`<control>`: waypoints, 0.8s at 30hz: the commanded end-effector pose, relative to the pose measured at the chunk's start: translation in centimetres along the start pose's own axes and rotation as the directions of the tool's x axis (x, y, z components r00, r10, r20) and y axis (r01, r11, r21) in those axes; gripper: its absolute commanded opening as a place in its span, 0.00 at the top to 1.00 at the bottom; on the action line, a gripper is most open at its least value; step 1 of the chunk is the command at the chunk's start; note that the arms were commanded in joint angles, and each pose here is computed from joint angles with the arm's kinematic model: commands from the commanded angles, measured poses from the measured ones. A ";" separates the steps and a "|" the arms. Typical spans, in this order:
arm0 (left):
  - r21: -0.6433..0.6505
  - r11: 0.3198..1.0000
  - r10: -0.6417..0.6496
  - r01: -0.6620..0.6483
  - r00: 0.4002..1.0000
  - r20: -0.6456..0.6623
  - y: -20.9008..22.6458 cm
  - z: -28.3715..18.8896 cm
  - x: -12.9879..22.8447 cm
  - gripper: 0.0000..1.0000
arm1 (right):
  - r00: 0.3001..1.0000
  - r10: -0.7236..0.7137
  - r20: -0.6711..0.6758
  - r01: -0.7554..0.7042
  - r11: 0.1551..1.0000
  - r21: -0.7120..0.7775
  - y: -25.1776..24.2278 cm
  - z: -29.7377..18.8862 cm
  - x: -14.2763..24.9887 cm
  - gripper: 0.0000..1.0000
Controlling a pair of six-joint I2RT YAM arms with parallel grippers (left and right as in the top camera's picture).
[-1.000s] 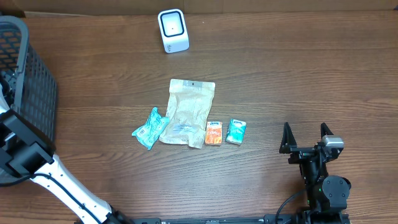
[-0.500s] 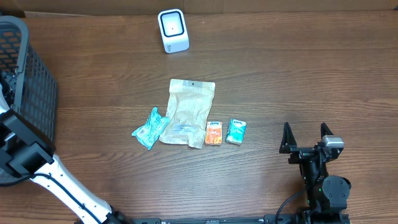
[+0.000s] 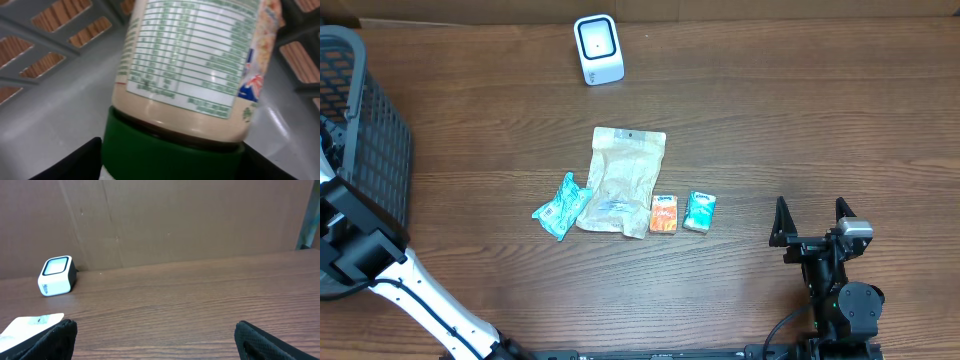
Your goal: Scan the item barcode
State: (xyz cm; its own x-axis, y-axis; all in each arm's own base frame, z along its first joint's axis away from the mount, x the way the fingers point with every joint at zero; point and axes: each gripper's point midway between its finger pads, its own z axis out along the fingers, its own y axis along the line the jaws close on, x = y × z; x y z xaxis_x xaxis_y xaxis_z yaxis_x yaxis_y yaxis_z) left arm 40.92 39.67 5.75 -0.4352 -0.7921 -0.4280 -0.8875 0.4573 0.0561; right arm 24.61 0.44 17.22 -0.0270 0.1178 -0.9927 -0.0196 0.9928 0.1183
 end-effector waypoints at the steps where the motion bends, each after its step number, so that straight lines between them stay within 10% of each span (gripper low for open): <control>1: -0.020 1.000 -0.007 0.008 0.999 0.053 0.6 -1.8 -1.6 0.39 | 1.000 -0.005 0.002 0.005 1.000 0.007 -0.2 0.0 0.2 0.00; 16: 0.024 0.999 -0.036 0.033 0.985 0.170 1.0 -8.8 -4.6 0.47 | 1.000 -0.005 0.002 0.005 1.000 0.007 -0.2 0.0 0.2 0.00; 24: 0.016 0.999 0.043 -0.047 0.980 0.194 1.1 -9.9 -5.1 0.13 | 1.000 -0.005 0.002 0.005 1.000 0.007 -0.2 0.0 0.2 0.01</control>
State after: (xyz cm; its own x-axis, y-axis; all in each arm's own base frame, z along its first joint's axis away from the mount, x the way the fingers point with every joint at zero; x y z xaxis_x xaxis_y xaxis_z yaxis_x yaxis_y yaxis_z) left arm 40.73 39.87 16.17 -0.3900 -0.7167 -0.5782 -0.8838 0.4676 0.0165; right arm 24.61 0.44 17.22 -0.0270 0.1182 -0.9926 -0.0196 0.9927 0.1187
